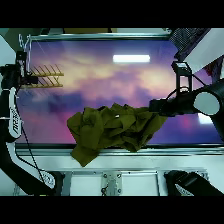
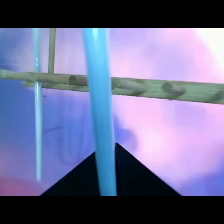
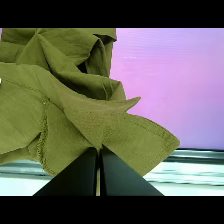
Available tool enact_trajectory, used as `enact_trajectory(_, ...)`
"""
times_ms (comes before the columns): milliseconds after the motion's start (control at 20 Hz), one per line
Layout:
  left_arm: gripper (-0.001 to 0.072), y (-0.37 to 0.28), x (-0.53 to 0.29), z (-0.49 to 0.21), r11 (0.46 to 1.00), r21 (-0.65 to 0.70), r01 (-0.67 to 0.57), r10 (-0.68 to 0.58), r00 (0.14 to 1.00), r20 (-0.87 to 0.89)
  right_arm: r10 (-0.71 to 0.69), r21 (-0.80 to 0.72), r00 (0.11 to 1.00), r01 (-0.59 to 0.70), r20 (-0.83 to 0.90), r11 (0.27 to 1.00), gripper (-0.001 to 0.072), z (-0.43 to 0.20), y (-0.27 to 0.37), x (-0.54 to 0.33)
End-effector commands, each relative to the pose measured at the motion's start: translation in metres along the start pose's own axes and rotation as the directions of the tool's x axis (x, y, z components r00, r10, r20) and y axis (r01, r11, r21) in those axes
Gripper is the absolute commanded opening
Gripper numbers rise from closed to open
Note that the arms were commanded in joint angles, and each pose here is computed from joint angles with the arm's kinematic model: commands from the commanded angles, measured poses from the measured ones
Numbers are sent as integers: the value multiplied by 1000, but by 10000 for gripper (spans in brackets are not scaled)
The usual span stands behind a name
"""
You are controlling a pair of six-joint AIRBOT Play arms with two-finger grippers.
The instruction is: Fold the clothes and pants, and hang the long-sleeved shirts on hangers.
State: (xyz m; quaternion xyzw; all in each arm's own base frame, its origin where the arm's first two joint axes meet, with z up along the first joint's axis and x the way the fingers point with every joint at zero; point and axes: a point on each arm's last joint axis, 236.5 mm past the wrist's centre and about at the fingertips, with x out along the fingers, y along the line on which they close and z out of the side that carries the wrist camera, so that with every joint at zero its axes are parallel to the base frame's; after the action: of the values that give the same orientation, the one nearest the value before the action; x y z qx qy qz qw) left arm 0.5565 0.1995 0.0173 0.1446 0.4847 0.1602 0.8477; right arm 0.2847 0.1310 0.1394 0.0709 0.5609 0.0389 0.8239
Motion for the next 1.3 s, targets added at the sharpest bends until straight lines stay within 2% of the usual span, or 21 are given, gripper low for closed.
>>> enact_trajectory(0,17,-10,-64,26,1000,28,6,-8,998,62,0,-1,1000,0,-1,1000,16,0,0,0)
enact_trajectory(200,18,-36,-140,31,995,85,46,-52,996,72,0,-1,1000,0,-1,1000,15,0,0,0)
enact_trajectory(300,18,-59,-177,23,959,264,105,-123,991,53,0,-1,1000,0,-1,1000,16,0,0,0)
enact_trajectory(350,18,-78,-196,18,916,363,168,-197,979,44,0,0,1000,0,-1,1000,15,0,0,0)
enact_trajectory(400,18,-97,-215,14,862,448,237,-283,958,38,0,0,1000,0,-1,1000,15,0,0,0)
enact_trajectory(450,18,-117,-236,9,785,535,311,-388,921,33,0,0,1000,0,-1,1000,16,0,0,0)
enact_trajectory(550,18,-152,-281,-4,612,662,433,-586,811,10,0,-1,1000,0,-1,1000,16,0,0,0)
enact_trajectory(650,18,-169,-316,-25,449,728,518,-715,697,-54,0,-1,1000,0,-1,1000,16,0,0,0)
enact_trajectory(700,17,-168,-322,-41,401,729,555,-726,678,-116,0,-1,1000,0,-1,1000,16,0,0,0)
enact_trajectory(750,18,-165,-323,-51,382,722,576,-721,675,-157,0,-1,1000,0,-1,1000,15,0,0,0)
enact_trajectory(850,17,-164,-320,-57,376,710,596,-720,670,-181,0,0,1000,0,-1,1000,16,0,0,0)
enact_trajectory(900,17,-167,-320,-66,327,726,605,-727,652,-216,0,-1,1000,0,0,1000,15,0,0,0)
enact_trajectory(1000,16,-176,-321,-100,100,798,595,-735,585,-344,0,0,1000,0,-1,1000,16,0,0,0)
enact_trajectory(1150,16,-190,-316,-140,-36,787,615,-741,512,-434,0,-1,1000,0,-2,1000,16,0,0,0)
enact_trajectory(1250,16,-194,-313,-162,-73,770,633,-736,487,-470,0,0,1000,0,-1,1000,16,0,0,0)
